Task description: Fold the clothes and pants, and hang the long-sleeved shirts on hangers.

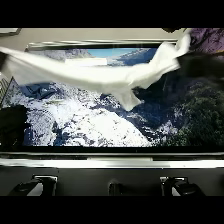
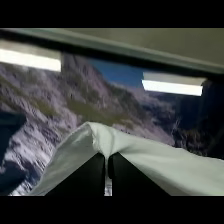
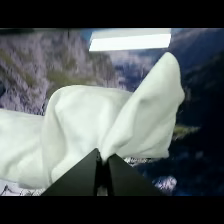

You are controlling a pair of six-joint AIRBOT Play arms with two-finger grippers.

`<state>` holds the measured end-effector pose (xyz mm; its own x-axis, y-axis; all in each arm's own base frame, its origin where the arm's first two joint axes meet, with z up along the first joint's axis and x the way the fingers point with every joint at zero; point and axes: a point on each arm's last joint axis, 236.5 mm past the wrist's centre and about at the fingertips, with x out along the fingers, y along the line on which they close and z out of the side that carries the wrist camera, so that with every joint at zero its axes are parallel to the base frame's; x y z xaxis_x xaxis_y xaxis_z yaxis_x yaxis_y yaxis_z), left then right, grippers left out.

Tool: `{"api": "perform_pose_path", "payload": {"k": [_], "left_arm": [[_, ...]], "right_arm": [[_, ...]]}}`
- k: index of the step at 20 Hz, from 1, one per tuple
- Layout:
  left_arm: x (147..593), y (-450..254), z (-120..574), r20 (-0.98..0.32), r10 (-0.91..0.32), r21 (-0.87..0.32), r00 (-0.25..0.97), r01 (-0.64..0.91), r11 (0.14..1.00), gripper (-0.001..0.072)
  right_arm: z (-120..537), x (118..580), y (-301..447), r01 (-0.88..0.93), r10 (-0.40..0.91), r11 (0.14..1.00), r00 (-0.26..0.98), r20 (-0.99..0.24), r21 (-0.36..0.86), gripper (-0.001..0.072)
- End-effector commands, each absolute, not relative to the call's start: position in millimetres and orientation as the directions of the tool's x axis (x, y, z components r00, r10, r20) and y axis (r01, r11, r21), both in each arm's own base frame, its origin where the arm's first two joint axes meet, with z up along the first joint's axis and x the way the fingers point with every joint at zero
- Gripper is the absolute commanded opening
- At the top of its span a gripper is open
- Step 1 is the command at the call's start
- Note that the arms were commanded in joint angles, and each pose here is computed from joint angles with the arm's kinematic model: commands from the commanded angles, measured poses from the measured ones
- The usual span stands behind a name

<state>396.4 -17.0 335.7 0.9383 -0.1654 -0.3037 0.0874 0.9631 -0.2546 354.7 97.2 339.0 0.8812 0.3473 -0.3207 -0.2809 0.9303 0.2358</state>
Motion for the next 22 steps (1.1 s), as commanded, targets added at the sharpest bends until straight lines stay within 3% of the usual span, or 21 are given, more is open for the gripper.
{"api": "perform_pose_path", "payload": {"k": [1,4,6,8,11,16,18,21,22], "left_arm": [[316.7,-12.6,433.1,-0.075,-0.097,-0.190,0.992,0.081,0.978,0.0013],[272.7,-18.5,448.2,-0.036,-0.098,-0.217,0.994,0.088,0.972,0.0013],[263.5,-17.5,441.9,-0.066,-0.089,-0.233,0.994,0.072,0.970,0.0013],[273.8,-16.7,419.7,-0.148,-0.093,-0.238,0.985,0.055,0.970,0.0014],[321.4,-12.6,344.2,-0.372,-0.108,-0.294,0.922,-0.006,0.956,0.0013],[401.7,-15.8,135.3,-0.783,-0.174,-0.316,0.597,-0.141,0.938,0.0014],[415.7,-18.8,54.5,-0.880,-0.195,-0.302,0.433,-0.194,0.933,0.0014],[418.4,-25.1,-41.8,-0.949,-0.223,-0.284,0.221,-0.303,0.909,0.0021],[415.2,-26.2,-60.4,-0.957,-0.230,-0.277,0.174,-0.334,0.901,0.0059]], "right_arm": [[430.5,269.4,66.5,-0.252,0.263,0.961,0.960,-0.093,0.113,0.0030],[445.7,221.4,61.4,-0.254,0.262,0.956,0.964,-0.037,0.146,0.0030],[442.7,214.3,58.8,-0.242,0.255,0.952,0.966,-0.049,0.188,0.0030],[423.1,233.3,55.3,-0.198,0.232,0.953,0.964,-0.132,0.228,0.0030],[355.8,291.4,63.1,-0.132,0.232,0.954,0.893,-0.386,0.269,0.0030],[177.7,386.5,96.6,0.003,0.296,0.935,0.546,-0.784,0.354,0.0030],[104.6,413.4,100.8,0.063,0.287,0.938,0.403,-0.869,0.340,0.0030],[29.5,440.9,104.9,0.123,0.282,0.936,0.300,-0.911,0.330,0.0030],[13.2,445.8,106.9,0.136,0.286,0.933,0.281,-0.916,0.333,0.0030]]}}
